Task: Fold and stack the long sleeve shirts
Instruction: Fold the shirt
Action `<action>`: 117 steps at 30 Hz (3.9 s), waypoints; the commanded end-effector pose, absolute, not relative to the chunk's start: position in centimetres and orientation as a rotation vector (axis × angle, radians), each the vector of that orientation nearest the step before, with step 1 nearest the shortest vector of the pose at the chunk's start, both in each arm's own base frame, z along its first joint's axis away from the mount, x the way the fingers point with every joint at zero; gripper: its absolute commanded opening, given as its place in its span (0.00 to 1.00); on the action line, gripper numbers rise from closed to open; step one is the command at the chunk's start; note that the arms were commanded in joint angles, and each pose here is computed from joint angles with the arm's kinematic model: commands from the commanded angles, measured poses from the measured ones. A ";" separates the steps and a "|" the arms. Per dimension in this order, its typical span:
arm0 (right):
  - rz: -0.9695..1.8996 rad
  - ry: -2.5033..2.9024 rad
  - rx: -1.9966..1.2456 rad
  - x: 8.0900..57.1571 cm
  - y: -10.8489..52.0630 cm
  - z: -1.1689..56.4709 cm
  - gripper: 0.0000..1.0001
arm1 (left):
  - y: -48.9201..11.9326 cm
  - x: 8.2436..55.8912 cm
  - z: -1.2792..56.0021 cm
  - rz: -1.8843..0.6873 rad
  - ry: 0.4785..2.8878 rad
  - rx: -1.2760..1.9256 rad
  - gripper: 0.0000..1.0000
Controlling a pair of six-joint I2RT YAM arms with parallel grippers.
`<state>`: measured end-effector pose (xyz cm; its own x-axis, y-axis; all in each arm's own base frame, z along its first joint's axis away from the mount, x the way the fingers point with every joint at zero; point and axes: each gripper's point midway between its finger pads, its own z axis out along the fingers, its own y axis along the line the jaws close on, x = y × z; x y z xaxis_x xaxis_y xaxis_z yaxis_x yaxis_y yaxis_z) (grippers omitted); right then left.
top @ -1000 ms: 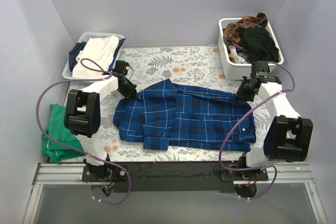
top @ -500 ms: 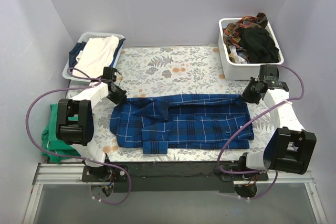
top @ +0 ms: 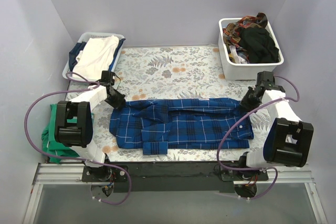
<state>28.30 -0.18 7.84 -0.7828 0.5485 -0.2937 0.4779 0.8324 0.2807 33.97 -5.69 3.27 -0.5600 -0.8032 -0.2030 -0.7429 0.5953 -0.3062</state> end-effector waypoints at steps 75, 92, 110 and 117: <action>1.050 2.488 -1.041 16.5 39.6 6.0 0.52 | -10.0 40.0 9.9 -0.558 2.596 -0.769 0.68; 0.806 2.327 -0.999 15.8 32.8 15.8 0.01 | -9.9 39.3 8.8 -0.554 2.601 -0.767 0.68; 0.577 1.973 -0.387 18.7 21.1 27.7 0.01 | -8.7 38.5 5.9 -0.443 2.639 -0.794 0.67; 0.462 1.905 -0.200 19.6 16.8 28.8 0.01 | -8.4 38.5 5.3 -0.414 2.649 -0.795 0.67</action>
<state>18.37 19.28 29.20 -0.4071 0.0343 -0.9127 -0.4774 0.8440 0.2446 38.02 -8.92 4.97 -0.7892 -0.5806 -0.2000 -0.4838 0.7885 -0.3797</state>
